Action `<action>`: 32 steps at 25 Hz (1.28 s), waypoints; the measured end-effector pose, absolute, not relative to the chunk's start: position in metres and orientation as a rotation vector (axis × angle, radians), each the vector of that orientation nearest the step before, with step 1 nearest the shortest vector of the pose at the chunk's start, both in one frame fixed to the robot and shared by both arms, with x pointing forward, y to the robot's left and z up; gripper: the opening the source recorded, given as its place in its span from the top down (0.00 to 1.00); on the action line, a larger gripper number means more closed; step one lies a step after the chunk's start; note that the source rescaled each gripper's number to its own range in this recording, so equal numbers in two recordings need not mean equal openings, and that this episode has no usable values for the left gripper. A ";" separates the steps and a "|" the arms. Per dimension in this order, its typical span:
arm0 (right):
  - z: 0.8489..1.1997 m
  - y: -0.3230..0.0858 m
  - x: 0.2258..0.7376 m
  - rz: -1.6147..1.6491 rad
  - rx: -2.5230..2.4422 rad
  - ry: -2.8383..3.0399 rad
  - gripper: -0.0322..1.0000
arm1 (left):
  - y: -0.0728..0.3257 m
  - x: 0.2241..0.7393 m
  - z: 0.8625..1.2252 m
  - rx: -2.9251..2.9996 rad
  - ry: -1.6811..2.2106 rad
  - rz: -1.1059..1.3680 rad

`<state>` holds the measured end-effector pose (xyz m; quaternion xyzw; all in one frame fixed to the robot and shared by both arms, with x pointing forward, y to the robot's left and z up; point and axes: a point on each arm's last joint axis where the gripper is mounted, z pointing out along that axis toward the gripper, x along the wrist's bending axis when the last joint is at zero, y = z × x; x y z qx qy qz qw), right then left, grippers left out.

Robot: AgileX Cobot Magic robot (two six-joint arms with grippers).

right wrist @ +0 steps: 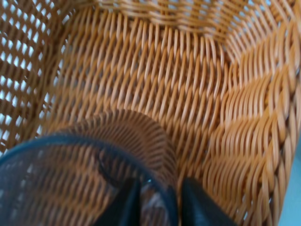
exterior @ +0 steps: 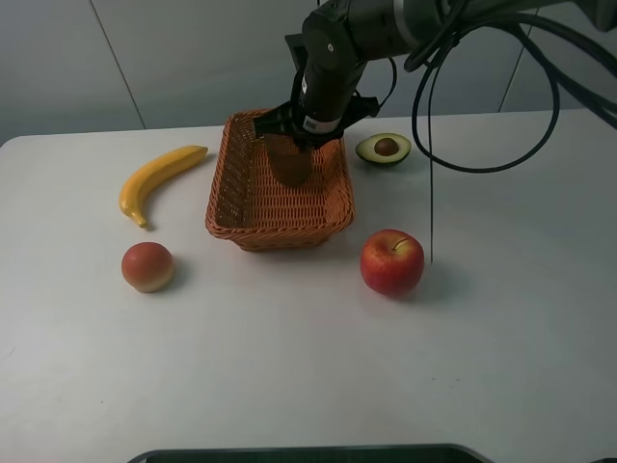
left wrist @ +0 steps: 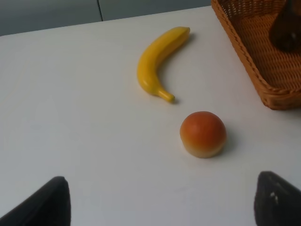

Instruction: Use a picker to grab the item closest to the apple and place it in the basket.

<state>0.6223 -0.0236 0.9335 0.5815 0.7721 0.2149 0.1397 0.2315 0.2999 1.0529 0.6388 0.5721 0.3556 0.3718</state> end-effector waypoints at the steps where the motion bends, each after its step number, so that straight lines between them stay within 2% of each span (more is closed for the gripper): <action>1: 0.939 -0.024 0.622 0.639 1.677 2.225 0.66 | 0.300 0.231 1.053 1.637 1.467 0.912; 3: 0.950 -0.024 0.621 0.673 1.669 2.212 0.52 | 0.300 0.231 1.053 1.637 1.467 0.912; 7: 0.973 -0.026 0.619 0.737 1.656 2.185 0.34 | 0.300 0.231 1.053 1.637 1.467 0.912; 15: 1.018 -0.036 0.607 0.775 1.656 2.147 0.29 | 0.300 0.231 1.053 1.637 1.467 0.912; 20: 1.044 -0.051 0.598 0.714 1.631 2.141 0.09 | 0.300 0.231 1.053 1.637 1.467 0.912; 22: 1.054 -0.061 0.596 0.678 1.649 2.130 0.05 | 0.300 0.231 1.053 1.637 1.467 0.912; 27: 1.071 -0.107 0.589 0.555 1.738 2.076 0.03 | 0.300 0.231 1.053 1.637 1.467 0.912; 32: 1.082 -0.174 0.553 0.491 1.852 1.979 0.03 | 0.300 0.231 1.053 1.637 1.467 0.912</action>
